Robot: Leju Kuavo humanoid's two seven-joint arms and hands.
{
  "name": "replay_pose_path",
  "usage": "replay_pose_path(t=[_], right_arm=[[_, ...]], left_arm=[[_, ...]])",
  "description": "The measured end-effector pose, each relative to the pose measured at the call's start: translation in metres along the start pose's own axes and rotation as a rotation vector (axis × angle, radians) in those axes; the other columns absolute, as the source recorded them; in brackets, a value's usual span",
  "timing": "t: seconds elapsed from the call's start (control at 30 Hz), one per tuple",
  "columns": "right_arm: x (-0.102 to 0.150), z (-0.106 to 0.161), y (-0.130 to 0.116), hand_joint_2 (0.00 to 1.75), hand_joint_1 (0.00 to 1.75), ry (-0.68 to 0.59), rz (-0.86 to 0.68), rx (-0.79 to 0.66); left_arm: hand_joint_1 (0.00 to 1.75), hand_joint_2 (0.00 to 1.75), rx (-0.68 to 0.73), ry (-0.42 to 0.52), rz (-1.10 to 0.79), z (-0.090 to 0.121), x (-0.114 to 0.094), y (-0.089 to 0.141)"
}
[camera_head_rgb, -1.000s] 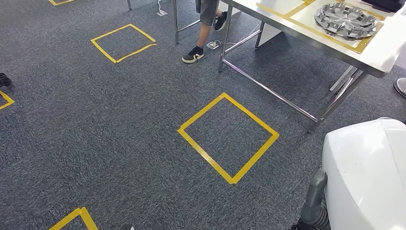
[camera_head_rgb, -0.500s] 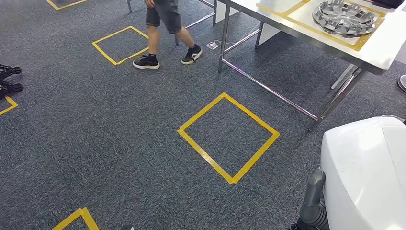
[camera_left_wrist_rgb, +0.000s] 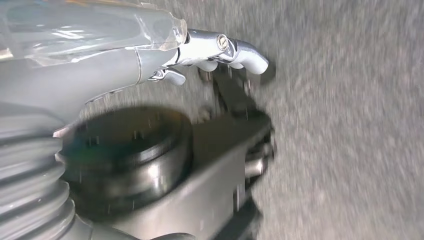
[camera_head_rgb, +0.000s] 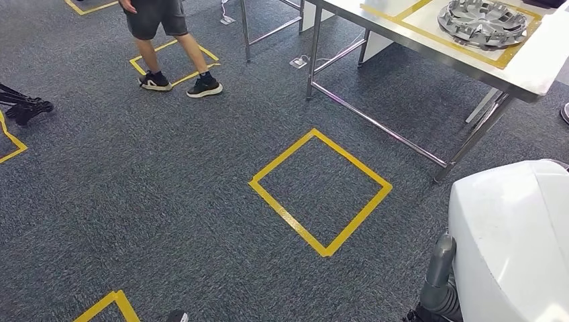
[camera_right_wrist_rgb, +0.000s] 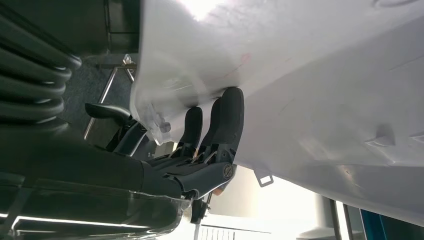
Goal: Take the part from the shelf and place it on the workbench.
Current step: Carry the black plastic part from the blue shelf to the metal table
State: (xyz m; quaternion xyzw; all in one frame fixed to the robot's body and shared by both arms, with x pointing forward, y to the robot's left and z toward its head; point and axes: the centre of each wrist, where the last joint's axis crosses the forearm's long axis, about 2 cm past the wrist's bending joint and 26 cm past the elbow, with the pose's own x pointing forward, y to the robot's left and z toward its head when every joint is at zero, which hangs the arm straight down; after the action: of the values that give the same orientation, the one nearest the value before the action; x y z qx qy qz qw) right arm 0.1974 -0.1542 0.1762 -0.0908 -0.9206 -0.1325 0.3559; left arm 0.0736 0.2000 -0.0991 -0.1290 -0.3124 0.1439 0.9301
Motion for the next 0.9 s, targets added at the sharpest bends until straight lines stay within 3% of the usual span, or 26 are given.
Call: replay_pose_path(t=[0.2,0.67,0.9], right_arm=[[0.0,-0.003,0.007,0.0,1.75,-0.021,-0.019,0.035],[-0.003,0.003,0.014,0.0,1.75,0.001,-0.079,0.123],[-0.003,-0.003,0.023,0.0,1.75,-0.012,-0.114,0.132]], left_arm=[[0.0,1.75,-0.049,0.012,0.074,0.002,-0.002,0.003],[0.0,1.75,0.038,0.011,0.137,0.009,-0.011,0.016],[0.0,1.75,0.046,0.012,0.164,0.008,-0.012,0.007]])
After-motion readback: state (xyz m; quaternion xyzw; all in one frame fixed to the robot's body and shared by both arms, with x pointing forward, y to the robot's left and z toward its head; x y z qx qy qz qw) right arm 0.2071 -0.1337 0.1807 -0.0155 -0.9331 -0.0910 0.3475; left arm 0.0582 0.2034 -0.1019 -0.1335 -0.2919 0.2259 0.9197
